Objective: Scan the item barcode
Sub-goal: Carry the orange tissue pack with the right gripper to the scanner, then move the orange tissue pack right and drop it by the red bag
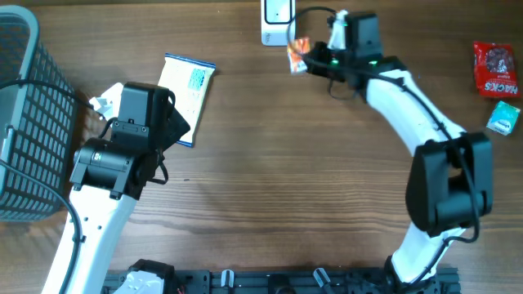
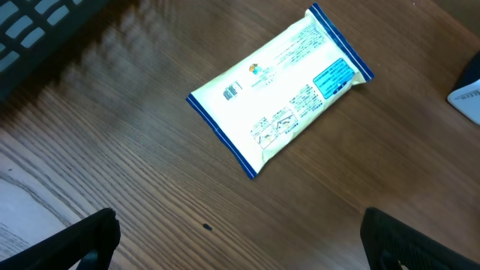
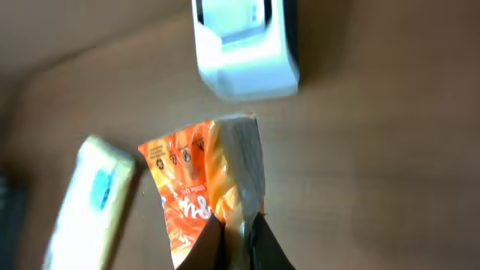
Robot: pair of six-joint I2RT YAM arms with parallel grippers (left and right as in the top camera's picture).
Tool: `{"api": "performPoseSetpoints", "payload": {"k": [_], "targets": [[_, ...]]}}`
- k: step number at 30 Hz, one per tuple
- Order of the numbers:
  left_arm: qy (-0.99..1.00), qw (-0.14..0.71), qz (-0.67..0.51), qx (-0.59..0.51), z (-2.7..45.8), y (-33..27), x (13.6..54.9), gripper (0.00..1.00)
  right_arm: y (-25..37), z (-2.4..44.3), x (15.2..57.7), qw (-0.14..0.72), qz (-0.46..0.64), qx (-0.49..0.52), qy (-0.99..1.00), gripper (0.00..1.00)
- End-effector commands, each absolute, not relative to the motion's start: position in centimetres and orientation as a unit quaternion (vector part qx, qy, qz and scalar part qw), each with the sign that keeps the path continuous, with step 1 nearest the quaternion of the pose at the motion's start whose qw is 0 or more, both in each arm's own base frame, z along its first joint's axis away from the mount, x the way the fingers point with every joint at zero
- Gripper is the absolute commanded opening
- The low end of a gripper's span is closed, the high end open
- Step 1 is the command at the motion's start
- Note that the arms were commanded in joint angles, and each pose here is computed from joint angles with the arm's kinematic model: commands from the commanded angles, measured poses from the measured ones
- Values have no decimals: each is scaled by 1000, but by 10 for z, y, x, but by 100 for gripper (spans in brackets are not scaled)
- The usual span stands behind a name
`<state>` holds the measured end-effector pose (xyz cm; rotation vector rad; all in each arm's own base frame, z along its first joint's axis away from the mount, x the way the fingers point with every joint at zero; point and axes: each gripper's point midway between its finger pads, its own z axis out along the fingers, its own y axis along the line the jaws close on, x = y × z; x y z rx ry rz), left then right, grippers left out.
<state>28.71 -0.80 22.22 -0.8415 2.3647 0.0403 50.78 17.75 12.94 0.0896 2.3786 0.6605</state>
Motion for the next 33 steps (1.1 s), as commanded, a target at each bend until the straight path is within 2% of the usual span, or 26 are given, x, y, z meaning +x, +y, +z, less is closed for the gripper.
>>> {"api": "performPoseSetpoints", "payload": {"k": [1,5,9,13,18,21,23,27,30,33], "targets": [[890,314,23,-330,223,-3,288,100,174,175,542,493,81,18,866,5],[890,314,23,-330,223,-3,288,100,194,223,561,620,-53,-51,781,5],[890,314,23,-330,223,-3,288,100,204,222,581,671,-151,-127,714,5],[890,314,23,-330,223,-3,288,100,200,198,592,677,-236,-170,676,4],[890,314,23,-330,223,-3,288,100,201,155,598,656,-240,-185,691,5],[890,314,23,-330,223,-3,288,100,197,156,598,656,-247,-177,691,4],[890,314,23,-330,223,-3,288,100,181,169,596,664,-275,-137,682,4],[890,314,23,-330,223,-3,288,100,118,191,591,642,-378,-57,665,4],[890,314,23,-330,223,-3,288,100,10,180,581,553,-475,50,683,4],[890,314,23,-330,223,-3,288,100,-105,153,543,438,-547,189,688,4]]}}
